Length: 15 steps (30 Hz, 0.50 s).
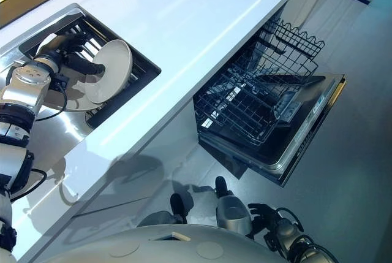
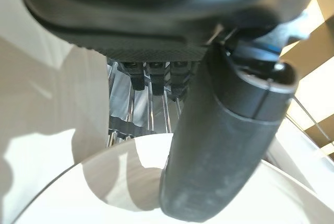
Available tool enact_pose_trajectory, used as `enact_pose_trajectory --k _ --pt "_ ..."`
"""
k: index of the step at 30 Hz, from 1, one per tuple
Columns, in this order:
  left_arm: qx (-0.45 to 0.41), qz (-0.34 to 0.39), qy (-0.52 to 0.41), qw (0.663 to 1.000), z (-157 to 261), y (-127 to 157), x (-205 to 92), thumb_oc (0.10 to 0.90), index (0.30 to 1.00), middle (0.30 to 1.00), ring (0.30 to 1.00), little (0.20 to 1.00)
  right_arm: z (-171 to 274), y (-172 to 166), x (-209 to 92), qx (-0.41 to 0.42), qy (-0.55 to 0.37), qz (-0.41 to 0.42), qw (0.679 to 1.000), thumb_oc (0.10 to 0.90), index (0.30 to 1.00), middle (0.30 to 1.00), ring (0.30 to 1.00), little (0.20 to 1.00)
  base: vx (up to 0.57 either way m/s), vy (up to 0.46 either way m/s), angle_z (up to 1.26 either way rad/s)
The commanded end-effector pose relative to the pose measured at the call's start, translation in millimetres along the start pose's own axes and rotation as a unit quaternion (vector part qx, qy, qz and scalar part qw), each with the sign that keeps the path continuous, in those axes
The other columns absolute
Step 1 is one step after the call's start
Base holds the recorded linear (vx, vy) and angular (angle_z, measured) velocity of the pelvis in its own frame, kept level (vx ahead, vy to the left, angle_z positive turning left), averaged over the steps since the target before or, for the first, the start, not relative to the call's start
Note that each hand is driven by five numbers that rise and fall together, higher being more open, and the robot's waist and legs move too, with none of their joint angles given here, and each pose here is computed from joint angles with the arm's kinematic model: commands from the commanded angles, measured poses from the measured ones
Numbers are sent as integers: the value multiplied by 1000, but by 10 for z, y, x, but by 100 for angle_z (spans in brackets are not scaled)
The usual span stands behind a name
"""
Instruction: Pick up plates and place into dishwasher.
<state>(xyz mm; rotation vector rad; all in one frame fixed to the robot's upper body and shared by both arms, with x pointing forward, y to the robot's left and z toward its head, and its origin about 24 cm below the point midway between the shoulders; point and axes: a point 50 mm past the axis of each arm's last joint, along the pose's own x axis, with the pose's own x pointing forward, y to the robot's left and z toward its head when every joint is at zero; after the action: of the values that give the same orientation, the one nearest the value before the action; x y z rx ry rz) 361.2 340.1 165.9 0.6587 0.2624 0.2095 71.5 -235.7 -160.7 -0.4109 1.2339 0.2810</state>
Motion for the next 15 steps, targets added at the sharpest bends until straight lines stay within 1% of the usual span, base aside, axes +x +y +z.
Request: enact_pose_trajectory --k 1,5,8,10,11,12,13,14,15 --pt "-69 12 -77 995 544 297 3 800 900 900 900 900 214 -69 23 -12 -37 -11 999 800 900 900 900 900 -76 -5 3" --pt "-85 0 -87 993 612 319 2 800 900 900 900 900 277 -125 25 -11 -44 -18 999 800 900 900 900 900 -58 11 2" --pt "-96 -33 -92 991 646 329 -9 800 900 900 900 900 298 -149 21 -11 -49 -21 999 800 900 900 900 900 -58 2 -4" --pt "-112 -71 -108 985 725 295 -19 800 900 900 900 900 330 -177 20 -10 -53 -24 998 800 900 900 900 900 -49 5 -7" --pt "-115 -76 -109 984 735 286 -19 800 900 900 900 900 333 -180 20 -9 -53 -24 998 800 900 900 900 900 -55 12 -4" --pt "-125 -112 -115 979 782 222 -21 800 900 900 900 900 338 -193 18 -7 -54 -27 998 800 900 900 900 900 -36 12 -1" --pt "-128 -122 -117 977 798 208 -24 800 900 900 900 900 340 -197 18 -7 -54 -27 998 800 900 900 900 900 -48 22 0" --pt "-133 -164 -116 970 829 142 -30 800 900 900 900 900 341 -210 15 -8 -55 -28 998 800 900 900 900 900 0 0 0" --pt "-137 -189 -118 965 847 105 -35 800 900 900 900 900 342 -215 15 -10 -55 -28 998 800 900 900 900 900 -42 20 -1"
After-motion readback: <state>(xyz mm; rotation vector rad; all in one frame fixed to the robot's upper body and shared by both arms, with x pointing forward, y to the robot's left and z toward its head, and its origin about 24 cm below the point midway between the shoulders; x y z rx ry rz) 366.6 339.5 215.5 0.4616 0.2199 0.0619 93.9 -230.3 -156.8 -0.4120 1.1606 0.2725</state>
